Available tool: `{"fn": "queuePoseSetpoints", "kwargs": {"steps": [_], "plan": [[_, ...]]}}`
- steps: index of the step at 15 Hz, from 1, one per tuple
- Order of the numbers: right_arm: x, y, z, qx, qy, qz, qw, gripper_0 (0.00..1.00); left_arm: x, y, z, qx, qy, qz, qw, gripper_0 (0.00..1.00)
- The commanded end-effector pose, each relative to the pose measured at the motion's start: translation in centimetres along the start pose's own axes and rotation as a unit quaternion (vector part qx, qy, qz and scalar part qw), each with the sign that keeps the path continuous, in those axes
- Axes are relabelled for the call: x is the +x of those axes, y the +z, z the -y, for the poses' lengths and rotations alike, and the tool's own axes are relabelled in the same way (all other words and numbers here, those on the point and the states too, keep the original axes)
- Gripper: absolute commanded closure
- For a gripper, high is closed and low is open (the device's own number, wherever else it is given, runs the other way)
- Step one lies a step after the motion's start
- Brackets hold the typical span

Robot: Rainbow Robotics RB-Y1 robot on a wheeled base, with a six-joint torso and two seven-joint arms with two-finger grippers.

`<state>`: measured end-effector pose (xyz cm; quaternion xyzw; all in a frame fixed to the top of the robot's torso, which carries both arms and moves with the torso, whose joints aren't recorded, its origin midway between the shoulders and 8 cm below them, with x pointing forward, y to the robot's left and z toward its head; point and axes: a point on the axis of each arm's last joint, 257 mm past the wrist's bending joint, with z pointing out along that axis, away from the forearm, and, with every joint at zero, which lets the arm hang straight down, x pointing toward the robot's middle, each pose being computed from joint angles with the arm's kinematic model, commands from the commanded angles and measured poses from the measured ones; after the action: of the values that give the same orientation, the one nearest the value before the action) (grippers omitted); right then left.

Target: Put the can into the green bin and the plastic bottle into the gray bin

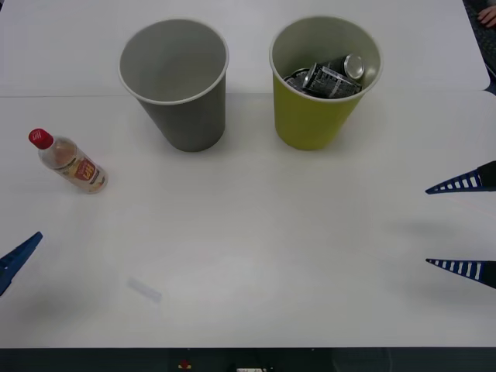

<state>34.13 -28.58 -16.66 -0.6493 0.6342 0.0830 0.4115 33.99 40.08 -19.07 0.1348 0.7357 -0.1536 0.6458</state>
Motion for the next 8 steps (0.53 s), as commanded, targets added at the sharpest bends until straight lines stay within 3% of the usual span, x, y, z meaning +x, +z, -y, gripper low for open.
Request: {"fn": "queuePoseSetpoints", "kwargs": {"steps": [1, 2, 4, 8], "plan": [[0.0, 0.0, 0.0, 0.0, 0.0, 0.0, 1.0, 0.0, 0.4, 0.7, -0.9, -0.036, -0.032, 0.019, 0.9987, 0.0], [0.0, 0.0, 0.0, 0.0, 0.0, 0.0, 1.0, 0.0, 0.5, 1.1, -1.3, -0.048, -0.042, 0.024, 0.9977, 0.0], [0.0, 0.0, 0.0, 0.0, 0.0, 0.0, 1.0, 0.0, 1.1, 1.7, -2.4, -0.07, -0.04, 0.031, 0.9963, 0.0], [0.0, 0.0, 0.0, 0.0, 0.0, 0.0, 1.0, 0.0, 2.5, 2.9, -3.5, -0.085, -0.049, 0.044, 0.9942, 0.0]]}}
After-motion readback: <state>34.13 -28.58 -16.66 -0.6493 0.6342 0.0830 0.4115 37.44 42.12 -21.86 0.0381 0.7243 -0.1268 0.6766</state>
